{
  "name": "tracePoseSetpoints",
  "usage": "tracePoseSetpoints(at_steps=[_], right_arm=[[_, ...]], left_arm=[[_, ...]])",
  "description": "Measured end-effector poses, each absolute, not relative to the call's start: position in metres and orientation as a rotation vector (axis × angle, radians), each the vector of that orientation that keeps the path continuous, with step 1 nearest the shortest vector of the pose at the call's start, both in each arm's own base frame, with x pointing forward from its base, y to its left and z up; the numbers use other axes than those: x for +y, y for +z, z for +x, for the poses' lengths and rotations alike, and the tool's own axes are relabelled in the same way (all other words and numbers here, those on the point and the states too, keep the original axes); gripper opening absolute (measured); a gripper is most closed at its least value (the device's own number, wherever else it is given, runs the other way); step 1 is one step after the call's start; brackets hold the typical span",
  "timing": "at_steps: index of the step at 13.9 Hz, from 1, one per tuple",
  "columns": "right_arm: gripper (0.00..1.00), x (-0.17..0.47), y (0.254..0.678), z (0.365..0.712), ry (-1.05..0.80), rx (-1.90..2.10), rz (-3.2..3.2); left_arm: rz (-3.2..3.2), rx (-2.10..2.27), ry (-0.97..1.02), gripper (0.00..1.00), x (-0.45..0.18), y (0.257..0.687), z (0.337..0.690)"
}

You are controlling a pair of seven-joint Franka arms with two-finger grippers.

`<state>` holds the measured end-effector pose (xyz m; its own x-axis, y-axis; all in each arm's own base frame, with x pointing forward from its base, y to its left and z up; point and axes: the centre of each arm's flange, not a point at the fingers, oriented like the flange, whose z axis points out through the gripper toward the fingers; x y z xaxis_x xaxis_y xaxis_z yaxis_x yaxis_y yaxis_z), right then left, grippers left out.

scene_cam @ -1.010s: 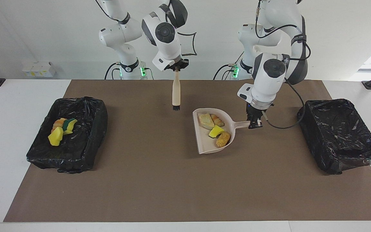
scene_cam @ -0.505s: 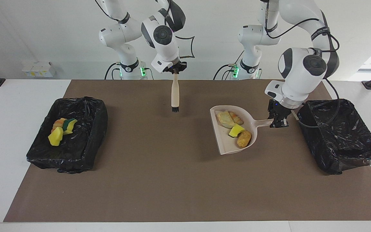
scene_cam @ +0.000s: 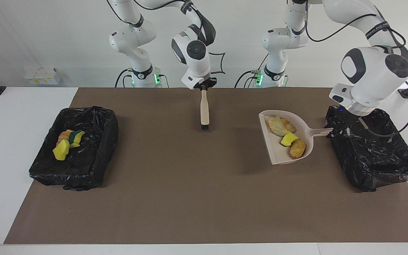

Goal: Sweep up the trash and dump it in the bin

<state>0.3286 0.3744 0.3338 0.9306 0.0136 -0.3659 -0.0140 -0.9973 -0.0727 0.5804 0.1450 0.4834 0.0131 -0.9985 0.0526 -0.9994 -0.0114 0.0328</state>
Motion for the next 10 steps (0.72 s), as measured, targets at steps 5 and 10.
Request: tracePoseSetpoints(at_steps=[5,10], right_arm=[[0.26,0.373,0.333,0.330,0.571,0.001,-3.015],[0.62,0.377,0.339,0.340,0.549,-0.008,-3.004]], left_arm=[[2.258,-2.143,0.034,0.32,0.262,0.496,0.542],[2.348,-2.246,-0.180,0.32,0.315,0.532,0.547]])
